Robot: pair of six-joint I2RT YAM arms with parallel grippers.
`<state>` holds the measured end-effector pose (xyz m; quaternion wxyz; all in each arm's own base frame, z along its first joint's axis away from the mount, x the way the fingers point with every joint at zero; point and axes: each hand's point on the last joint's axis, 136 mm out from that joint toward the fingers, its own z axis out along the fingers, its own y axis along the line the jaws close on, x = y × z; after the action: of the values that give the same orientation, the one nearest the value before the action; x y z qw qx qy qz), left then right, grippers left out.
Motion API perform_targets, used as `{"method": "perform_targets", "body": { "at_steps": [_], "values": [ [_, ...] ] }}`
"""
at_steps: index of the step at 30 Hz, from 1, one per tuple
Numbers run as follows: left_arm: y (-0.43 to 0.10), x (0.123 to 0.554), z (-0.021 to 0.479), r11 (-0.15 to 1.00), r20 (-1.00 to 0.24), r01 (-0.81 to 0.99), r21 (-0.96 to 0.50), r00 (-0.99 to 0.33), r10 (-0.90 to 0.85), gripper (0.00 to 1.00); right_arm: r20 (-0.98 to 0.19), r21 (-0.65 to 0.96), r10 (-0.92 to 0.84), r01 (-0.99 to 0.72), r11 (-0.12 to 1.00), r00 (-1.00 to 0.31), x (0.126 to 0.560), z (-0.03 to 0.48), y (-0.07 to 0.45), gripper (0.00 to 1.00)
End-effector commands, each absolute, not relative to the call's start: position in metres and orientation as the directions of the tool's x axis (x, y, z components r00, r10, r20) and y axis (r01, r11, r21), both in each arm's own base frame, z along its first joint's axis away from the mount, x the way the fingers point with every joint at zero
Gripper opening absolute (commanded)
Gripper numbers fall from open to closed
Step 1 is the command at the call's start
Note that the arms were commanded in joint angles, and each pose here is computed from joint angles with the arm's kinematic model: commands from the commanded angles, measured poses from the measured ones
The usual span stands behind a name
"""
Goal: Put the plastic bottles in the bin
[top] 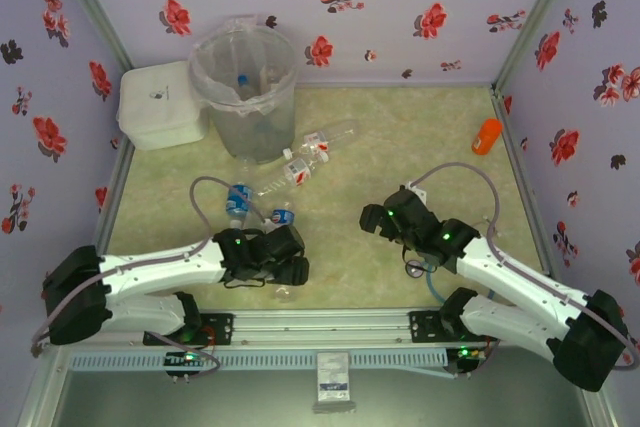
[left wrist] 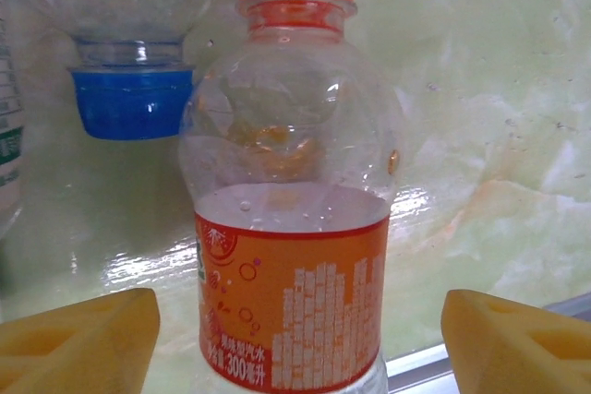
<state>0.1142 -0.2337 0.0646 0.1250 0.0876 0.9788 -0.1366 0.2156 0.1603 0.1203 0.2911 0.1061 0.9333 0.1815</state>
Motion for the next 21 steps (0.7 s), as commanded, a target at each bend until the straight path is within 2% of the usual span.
{"method": "perform_targets", "body": {
  "at_steps": [1, 5, 13, 15, 17, 19, 21],
  "values": [
    [-0.238, 0.115, 0.063, 0.943, -0.266, 0.218, -0.252, -0.953, 0.149, 0.74, -0.517, 0.367, 0.288, 0.095, 0.925, -0.806, 0.215, 0.116, 0.151, 0.99],
    [-0.235, 0.117, 0.068, 0.944, -0.267, 0.222, -0.244, -0.951, 0.155, 0.62, -0.522, 0.373, 0.305, 0.108, 0.922, -0.796, 0.215, 0.116, 0.145, 1.00],
    [-0.234, 0.127, 0.085, 0.934, -0.302, 0.263, -0.242, -0.935, 0.185, 0.53, -0.533, 0.369, 0.309, 0.112, 0.923, -0.788, 0.218, 0.119, 0.140, 1.00],
    [-0.231, 0.126, 0.081, 0.940, -0.286, 0.250, -0.231, -0.941, 0.180, 0.57, -0.533, 0.369, 0.310, 0.113, 0.923, -0.788, 0.218, 0.119, 0.139, 0.99],
    [-0.228, 0.125, 0.075, 0.948, -0.264, 0.239, -0.208, -0.948, 0.180, 0.68, -0.533, 0.368, 0.310, 0.114, 0.923, -0.787, 0.218, 0.118, 0.138, 0.99],
    [-0.226, 0.123, 0.067, 0.952, -0.244, 0.239, -0.192, -0.951, 0.189, 0.75, -0.533, 0.366, 0.311, 0.117, 0.923, -0.787, 0.218, 0.117, 0.137, 0.99],
    [-0.228, 0.122, 0.058, 0.951, -0.234, 0.246, -0.187, -0.951, 0.200, 0.77, -0.531, 0.363, 0.310, 0.119, 0.924, -0.789, 0.218, 0.115, 0.136, 0.99]
  ]
}}
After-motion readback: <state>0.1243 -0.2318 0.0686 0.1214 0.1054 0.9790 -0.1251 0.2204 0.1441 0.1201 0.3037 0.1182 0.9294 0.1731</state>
